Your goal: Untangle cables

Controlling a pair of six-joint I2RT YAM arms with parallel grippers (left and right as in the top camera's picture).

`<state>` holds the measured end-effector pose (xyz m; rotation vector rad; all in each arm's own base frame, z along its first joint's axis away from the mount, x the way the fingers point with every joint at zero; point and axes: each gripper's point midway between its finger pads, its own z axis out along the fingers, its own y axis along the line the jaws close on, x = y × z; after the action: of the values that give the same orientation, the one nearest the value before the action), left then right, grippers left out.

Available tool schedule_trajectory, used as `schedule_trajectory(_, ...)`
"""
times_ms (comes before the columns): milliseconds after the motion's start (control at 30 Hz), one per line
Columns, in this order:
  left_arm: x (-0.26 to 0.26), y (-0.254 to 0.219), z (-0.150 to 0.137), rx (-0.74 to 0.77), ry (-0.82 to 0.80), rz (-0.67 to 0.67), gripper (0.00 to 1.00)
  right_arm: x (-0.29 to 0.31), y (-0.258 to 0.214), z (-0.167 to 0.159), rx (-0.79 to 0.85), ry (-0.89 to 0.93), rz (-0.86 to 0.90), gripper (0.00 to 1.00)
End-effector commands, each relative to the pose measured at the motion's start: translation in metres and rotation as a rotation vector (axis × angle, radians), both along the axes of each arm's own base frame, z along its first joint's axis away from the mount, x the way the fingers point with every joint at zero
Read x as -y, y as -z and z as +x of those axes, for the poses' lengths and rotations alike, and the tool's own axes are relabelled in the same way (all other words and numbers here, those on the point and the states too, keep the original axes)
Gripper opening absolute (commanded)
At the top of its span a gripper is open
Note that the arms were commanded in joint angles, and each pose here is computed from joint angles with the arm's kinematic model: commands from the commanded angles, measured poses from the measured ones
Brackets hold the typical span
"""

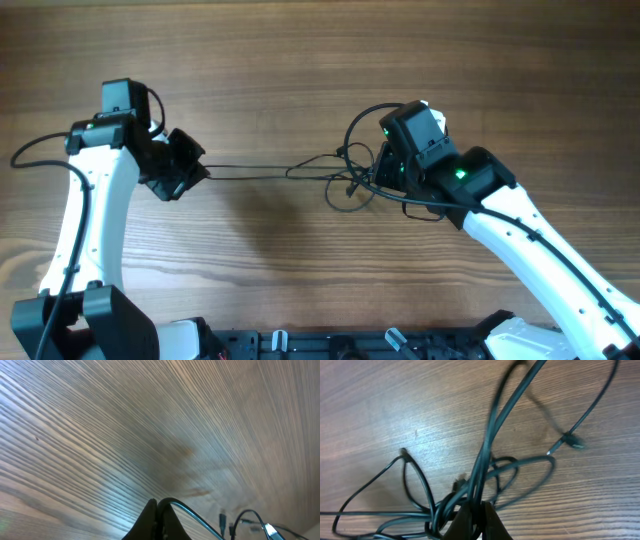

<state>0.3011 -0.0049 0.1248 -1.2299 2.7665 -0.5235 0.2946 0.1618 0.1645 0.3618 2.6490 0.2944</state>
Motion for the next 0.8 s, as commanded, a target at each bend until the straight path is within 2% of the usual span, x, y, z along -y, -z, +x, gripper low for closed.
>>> schedule_trajectory(0, -0.053, 0.007, -0.005, -0.029, -0.113, 0.151, 0.04, 0.027, -0.009, 0.014, 0.065, 0.124, -0.069, 0.15)
schedule_trajectory(133, -0.038, 0.005, -0.003, -0.011, -0.082, 0.067, 0.04, -0.001, -0.012, 0.015, 0.051, 0.045, 0.058, 0.19)
schedule_trajectory(267, 0.010, -0.017, 0.008, 0.118, 0.101, -0.202, 0.04, -0.019, -0.015, 0.012, 0.033, -0.005, 0.145, 0.20)
schedule_trajectory(367, 0.028, -0.027, 0.009, 0.154, 0.137, -0.303, 0.04, -0.023, -0.014, 0.011, 0.019, -0.019, 0.164, 0.33)
schedule_trajectory(467, 0.031, -0.025, 0.009, 0.164, 0.184, -0.274, 0.04, -0.041, -0.006, 0.005, -0.035, -0.105, 0.212, 0.45)
schedule_trajectory(567, 0.008, -0.010, 0.007, 0.097, 0.116, -0.125, 0.04, -0.052, 0.007, -0.001, -0.098, -0.168, 0.232, 0.52)
schedule_trajectory(667, -0.016, 0.000, 0.003, 0.031, 0.011, -0.001, 0.04, -0.061, 0.029, -0.011, -0.209, -0.192, 0.254, 0.53)
schedule_trajectory(767, -0.019, 0.001, 0.003, 0.027, 0.003, 0.016, 0.04, -0.069, 0.047, -0.025, -0.316, -0.249, 0.273, 0.53)
